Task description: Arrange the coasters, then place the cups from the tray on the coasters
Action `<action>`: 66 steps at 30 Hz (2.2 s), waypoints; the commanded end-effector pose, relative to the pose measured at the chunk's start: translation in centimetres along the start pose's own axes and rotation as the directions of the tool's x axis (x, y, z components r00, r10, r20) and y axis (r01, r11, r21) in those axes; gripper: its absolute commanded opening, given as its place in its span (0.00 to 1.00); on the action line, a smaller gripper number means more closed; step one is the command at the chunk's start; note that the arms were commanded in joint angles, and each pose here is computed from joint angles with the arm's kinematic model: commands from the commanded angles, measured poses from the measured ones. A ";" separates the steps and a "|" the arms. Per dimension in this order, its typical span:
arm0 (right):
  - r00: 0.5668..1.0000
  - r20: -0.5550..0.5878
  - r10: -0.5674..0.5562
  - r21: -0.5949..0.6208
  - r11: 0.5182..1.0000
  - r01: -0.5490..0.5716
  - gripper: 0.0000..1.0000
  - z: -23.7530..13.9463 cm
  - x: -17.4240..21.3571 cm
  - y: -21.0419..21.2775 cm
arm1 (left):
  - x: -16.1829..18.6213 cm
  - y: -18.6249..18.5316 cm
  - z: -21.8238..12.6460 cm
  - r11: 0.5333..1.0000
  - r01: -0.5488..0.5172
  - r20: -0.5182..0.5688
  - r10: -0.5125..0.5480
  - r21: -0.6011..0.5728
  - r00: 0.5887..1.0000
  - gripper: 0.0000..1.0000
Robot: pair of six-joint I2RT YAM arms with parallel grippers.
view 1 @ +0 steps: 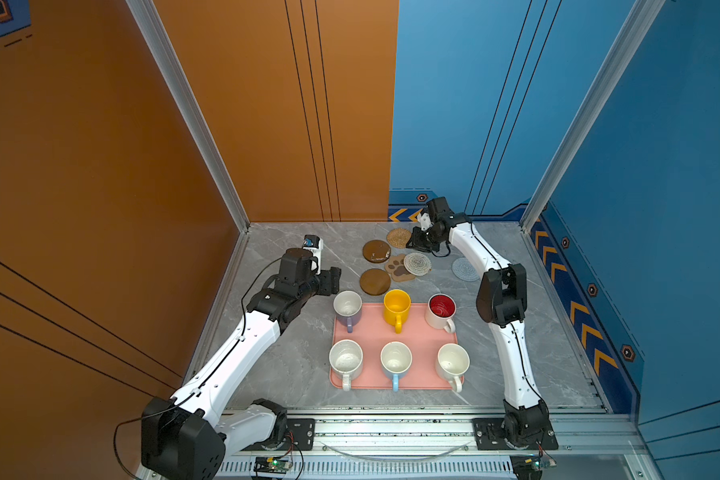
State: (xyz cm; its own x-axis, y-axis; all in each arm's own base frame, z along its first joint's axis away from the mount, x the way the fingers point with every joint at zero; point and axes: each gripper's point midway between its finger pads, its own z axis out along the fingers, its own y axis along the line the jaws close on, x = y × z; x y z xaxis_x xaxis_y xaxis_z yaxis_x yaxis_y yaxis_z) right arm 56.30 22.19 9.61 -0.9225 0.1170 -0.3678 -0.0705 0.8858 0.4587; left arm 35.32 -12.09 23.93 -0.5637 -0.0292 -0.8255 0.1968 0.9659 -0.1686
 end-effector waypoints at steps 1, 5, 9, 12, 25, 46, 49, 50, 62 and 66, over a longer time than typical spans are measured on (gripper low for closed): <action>0.999 -0.024 0.038 -0.003 0.999 -0.038 0.31 1.7 0.3 -0.1 | 0.3 0.1 -0.6 1.000 -0.006 0.005 0.007 -0.017 1.000 0.80; 0.998 -0.026 0.053 -0.038 0.998 -0.054 0.33 3.4 0.3 0.8 | 0.6 0.2 -0.6 1.000 -0.007 0.000 0.007 -0.021 1.000 0.80; 0.998 -0.021 0.067 -0.066 0.995 -0.068 0.33 4.4 0.4 1.5 | 0.8 0.3 -0.4 1.000 -0.008 -0.007 0.008 -0.023 1.000 0.80; 0.997 -0.017 0.070 -0.080 0.994 -0.072 0.33 4.9 0.4 1.9 | 0.7 0.2 -0.5 1.000 -0.011 -0.003 0.011 -0.022 1.000 0.81; 0.995 -0.030 0.093 -0.115 0.989 -0.096 0.34 6.1 0.7 2.3 | 0.6 0.2 -0.7 1.000 -0.017 0.003 0.017 -0.022 1.000 0.81; 0.993 -0.061 0.104 -0.042 0.993 -0.107 0.32 4.6 1.8 -0.5 | 1.0 0.4 -1.0 0.999 -0.023 0.004 0.023 -0.028 1.000 0.81; 0.994 -0.055 0.097 -0.040 0.994 -0.099 0.32 4.1 1.7 -0.5 | 1.0 0.4 -1.0 0.999 -0.023 0.005 0.023 -0.028 1.000 0.81; 0.994 -0.054 0.097 -0.041 0.994 -0.100 0.32 3.9 1.6 -0.5 | 1.0 0.4 -1.0 0.999 -0.023 0.004 0.023 -0.028 1.000 0.81; 0.995 -0.042 0.094 -0.046 0.994 -0.096 0.32 2.3 1.2 -0.7 | 1.1 0.3 -0.9 0.999 -0.022 0.001 0.022 -0.026 1.000 0.81; 0.994 -0.047 0.097 -0.037 0.994 -0.098 0.32 1.9 1.4 -1.2 | 1.2 0.3 -0.8 0.999 -0.020 -0.002 0.020 -0.025 1.000 0.81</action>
State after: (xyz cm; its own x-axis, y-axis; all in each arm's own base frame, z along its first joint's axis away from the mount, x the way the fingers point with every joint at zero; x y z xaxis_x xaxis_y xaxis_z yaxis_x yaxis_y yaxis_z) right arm 56.26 23.27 5.02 -0.9456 0.1870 -0.2663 0.0144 0.8416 0.5399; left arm 34.44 -11.61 23.75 -0.5555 -0.0241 -0.8312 0.1881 0.9700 -0.1538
